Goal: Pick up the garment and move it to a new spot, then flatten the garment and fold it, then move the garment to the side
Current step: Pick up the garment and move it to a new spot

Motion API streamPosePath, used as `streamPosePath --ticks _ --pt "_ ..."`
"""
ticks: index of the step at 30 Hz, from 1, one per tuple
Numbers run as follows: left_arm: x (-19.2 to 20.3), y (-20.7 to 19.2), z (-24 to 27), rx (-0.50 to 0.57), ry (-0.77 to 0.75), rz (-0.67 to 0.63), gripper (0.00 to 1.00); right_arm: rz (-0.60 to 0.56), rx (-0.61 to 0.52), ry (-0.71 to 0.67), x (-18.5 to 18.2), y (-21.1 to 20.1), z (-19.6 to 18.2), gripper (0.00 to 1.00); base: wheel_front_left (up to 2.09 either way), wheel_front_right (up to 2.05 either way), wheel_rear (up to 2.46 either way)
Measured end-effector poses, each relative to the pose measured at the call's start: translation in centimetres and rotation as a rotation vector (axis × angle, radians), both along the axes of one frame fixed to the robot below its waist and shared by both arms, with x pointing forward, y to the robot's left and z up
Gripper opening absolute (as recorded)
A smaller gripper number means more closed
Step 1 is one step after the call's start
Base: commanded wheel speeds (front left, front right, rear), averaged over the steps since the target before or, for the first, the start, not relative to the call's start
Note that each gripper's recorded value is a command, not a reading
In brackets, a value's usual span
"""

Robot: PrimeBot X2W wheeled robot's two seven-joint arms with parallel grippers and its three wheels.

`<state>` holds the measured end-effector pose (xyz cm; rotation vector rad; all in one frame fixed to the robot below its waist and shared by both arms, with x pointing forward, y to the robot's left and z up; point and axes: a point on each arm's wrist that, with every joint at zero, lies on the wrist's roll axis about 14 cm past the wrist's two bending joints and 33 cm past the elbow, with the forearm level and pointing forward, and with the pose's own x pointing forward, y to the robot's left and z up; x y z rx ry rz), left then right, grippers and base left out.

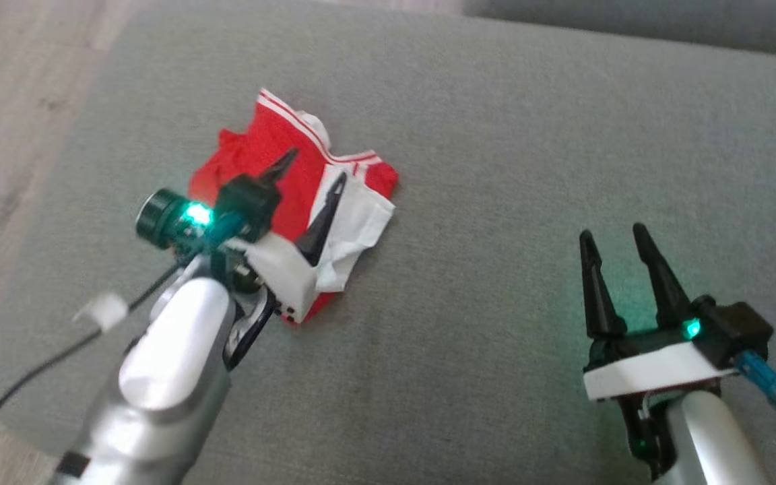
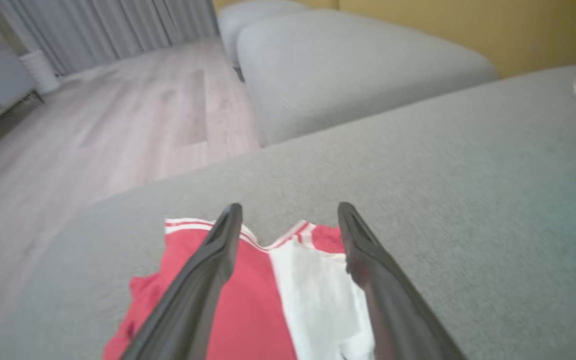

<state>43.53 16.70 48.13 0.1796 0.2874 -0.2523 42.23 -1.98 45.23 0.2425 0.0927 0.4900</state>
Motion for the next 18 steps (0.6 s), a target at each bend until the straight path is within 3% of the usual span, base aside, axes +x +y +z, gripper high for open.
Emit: streamPosePath --ticks 9,17,18 --pt "1.6 -0.1 -6.7 0.11 0.315 -0.093 1.0 -0.071 0.004 0.014 1.9 -2.3 -1.1 1.0 0.0 0.0 0.0" --pt "1.7 -0.9 -9.6 0.107 0.408 -0.116 1.0 -0.119 -0.005 0.033 1.9 -4.1 -1.8 1.0 0.0 0.0 0.0" --pt "1.6 -1.0 -9.8 0.11 0.415 -0.12 0.91 -0.123 -0.006 0.033 1.9 -4.2 -1.8 1.0 0.0 0.0 0.0"
